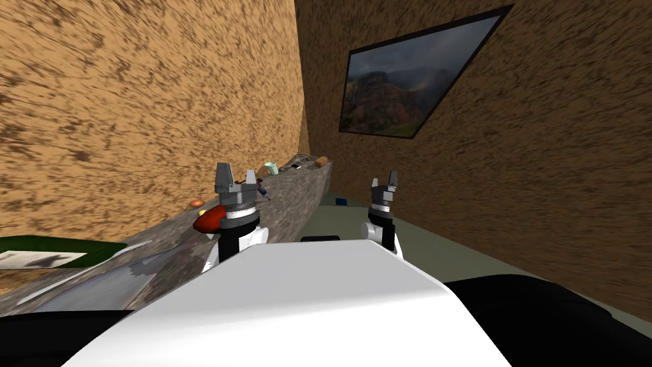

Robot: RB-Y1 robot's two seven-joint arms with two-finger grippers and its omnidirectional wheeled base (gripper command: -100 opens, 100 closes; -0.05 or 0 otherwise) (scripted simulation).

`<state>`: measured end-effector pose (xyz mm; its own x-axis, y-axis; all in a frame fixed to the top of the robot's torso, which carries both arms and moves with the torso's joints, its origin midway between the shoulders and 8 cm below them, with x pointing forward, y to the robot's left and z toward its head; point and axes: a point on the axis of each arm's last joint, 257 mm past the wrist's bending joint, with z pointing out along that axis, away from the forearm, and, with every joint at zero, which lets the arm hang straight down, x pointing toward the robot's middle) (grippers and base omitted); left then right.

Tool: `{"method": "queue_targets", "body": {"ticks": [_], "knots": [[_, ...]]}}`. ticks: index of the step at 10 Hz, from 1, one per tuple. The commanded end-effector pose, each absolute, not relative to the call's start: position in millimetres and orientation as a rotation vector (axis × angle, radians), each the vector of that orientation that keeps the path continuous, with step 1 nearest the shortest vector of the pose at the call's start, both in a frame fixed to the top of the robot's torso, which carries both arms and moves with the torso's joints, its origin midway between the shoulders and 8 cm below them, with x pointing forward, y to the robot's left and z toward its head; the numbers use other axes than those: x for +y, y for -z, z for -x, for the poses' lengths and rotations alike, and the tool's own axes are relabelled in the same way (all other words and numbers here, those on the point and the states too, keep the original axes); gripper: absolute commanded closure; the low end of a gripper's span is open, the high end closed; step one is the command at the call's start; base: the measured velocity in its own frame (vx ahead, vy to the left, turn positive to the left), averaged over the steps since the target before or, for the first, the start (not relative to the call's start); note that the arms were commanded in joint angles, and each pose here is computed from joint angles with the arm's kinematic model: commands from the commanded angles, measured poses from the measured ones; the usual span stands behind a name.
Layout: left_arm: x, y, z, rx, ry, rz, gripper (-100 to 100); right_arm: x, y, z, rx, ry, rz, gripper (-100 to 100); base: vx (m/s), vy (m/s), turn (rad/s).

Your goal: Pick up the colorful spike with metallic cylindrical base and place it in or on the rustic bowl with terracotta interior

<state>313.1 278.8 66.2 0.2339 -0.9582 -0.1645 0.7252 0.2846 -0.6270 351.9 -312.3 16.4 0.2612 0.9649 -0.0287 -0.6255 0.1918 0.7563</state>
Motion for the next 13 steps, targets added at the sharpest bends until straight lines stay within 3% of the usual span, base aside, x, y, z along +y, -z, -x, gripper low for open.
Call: {"method": "queue_targets", "body": {"ticks": [1, 13], "knots": [[277, -58, -318, 0.644, 1.196, 0.452, -100, -312, -16, -352, 0.580, -1.208, -0.711, 0, -0.006, 0.023, -0.073], [319, 52, -356, 1.131, 0.859, 0.349, -100, -312, -16, -352, 0.581, -1.208, -0.711, 0, -0.053, 0.080, -0.112]]}}
